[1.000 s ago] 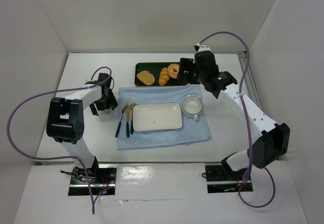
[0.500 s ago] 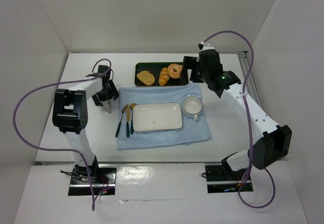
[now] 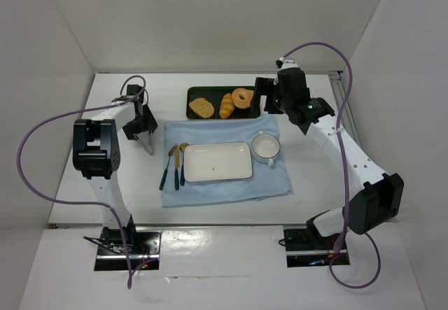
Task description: Place the bread
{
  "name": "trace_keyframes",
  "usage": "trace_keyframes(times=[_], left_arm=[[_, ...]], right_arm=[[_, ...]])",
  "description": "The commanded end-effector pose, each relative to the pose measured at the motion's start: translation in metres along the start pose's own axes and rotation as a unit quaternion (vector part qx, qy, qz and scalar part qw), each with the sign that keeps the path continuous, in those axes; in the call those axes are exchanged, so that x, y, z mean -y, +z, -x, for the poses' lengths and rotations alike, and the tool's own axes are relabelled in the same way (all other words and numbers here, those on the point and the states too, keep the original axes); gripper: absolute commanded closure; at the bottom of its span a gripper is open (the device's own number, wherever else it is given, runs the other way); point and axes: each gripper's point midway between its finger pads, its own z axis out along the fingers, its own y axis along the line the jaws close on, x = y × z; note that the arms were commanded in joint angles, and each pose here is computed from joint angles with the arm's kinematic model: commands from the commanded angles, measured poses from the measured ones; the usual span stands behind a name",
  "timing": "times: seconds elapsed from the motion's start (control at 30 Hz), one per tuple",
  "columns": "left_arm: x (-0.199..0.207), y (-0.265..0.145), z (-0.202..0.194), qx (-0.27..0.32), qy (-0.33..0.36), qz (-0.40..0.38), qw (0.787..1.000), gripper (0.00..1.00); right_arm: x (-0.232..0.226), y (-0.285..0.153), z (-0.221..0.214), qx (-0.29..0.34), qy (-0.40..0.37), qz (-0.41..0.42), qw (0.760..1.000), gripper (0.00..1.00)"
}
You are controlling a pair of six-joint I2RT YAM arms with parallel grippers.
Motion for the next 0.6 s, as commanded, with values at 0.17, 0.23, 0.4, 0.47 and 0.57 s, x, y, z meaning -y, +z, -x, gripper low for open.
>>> trace_keyframes(times=[0.17,0.23,0.4,0.47,0.57], left_arm=[[-0.01,0.028,-0.029,-0.06,0.025,0.005,0.998,0.4],[-0.01,0.028,-0.029,-0.06,0.03,0.004,0.998,0.44],[-0.006,0.008,-0.026,-0.051,0.026,-0.018,0.998,0.45],[-0.001,-0.006,-0.021,-0.041,0.023,-0.039,0.998,0.45],[0.013,-0.046,0.001,0.0,0.015,-0.081,0.997,0.44]], right_arm=[[-0.004,-0.009,0.021,0.03,0.003,0.009,1.0,0.01],[-0.004,-0.009,0.021,0.03,0.008,0.009,0.999,0.01],[-0.007,-0.009,0.023,0.033,0.012,0.015,0.999,0.01],[-0.008,-0.011,0.021,0.031,0.012,0.019,0.999,0.01],[-0.011,-0.011,0.023,0.034,0.018,0.026,0.999,0.01]])
